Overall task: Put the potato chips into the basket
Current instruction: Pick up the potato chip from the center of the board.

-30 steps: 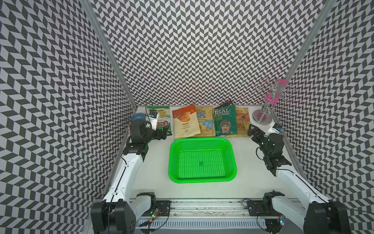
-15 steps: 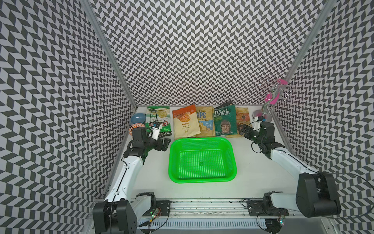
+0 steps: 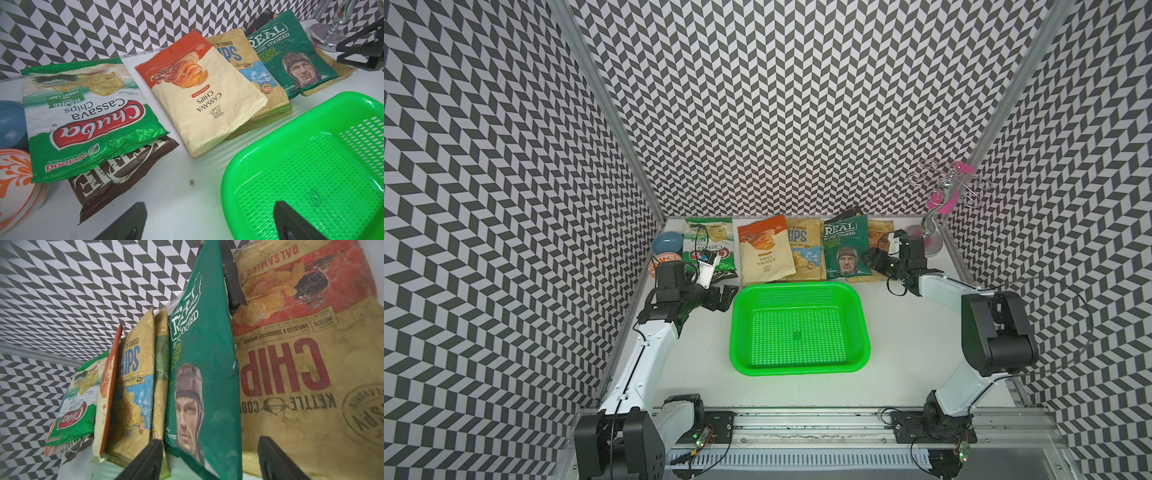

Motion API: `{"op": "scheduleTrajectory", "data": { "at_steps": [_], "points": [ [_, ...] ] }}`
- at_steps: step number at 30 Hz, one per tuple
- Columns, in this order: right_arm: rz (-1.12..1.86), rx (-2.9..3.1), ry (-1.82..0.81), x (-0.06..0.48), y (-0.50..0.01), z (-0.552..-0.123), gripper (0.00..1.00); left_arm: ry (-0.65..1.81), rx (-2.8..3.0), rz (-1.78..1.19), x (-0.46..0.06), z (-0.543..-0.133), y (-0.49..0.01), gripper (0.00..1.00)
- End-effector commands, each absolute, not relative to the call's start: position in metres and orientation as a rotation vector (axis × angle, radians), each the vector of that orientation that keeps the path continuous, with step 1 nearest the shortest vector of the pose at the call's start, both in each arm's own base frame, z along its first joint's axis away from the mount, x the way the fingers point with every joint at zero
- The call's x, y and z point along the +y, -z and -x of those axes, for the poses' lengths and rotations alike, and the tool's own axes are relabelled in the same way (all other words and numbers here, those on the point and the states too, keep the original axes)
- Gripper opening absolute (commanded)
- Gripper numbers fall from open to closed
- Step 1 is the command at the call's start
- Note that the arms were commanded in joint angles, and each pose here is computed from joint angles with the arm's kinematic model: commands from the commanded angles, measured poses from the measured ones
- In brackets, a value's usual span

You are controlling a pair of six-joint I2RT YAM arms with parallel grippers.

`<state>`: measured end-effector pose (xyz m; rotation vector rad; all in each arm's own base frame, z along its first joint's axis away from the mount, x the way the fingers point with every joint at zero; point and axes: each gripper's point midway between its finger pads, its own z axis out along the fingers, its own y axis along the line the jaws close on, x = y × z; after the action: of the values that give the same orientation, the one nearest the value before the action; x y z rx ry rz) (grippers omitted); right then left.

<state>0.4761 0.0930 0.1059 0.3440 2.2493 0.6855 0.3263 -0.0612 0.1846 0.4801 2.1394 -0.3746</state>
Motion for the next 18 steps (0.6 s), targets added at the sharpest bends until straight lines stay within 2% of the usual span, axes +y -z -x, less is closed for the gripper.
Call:
{"op": "scheduleTrajectory", "data": {
  "at_steps": [1,10,15,18],
  "points": [
    [-0.275,2.224,-0.719,0.104,-0.106,-0.498,0.66,0.393,2.128,-0.493,-0.064,-0.322,-0.188,0.99],
    [-0.234,2.248,-0.753,0.114,-0.092,-0.519,0.62,0.384,2.129,-0.485,-0.062,-0.323,-0.188,0.99],
    [-0.211,2.241,-0.782,0.12,-0.096,-0.516,0.43,0.382,2.13,-0.484,-0.062,-0.323,-0.187,0.99],
    [-0.21,2.233,-0.773,0.119,-0.103,-0.515,0.22,0.383,2.13,-0.482,-0.062,-0.323,-0.188,0.99]
  ]
}}
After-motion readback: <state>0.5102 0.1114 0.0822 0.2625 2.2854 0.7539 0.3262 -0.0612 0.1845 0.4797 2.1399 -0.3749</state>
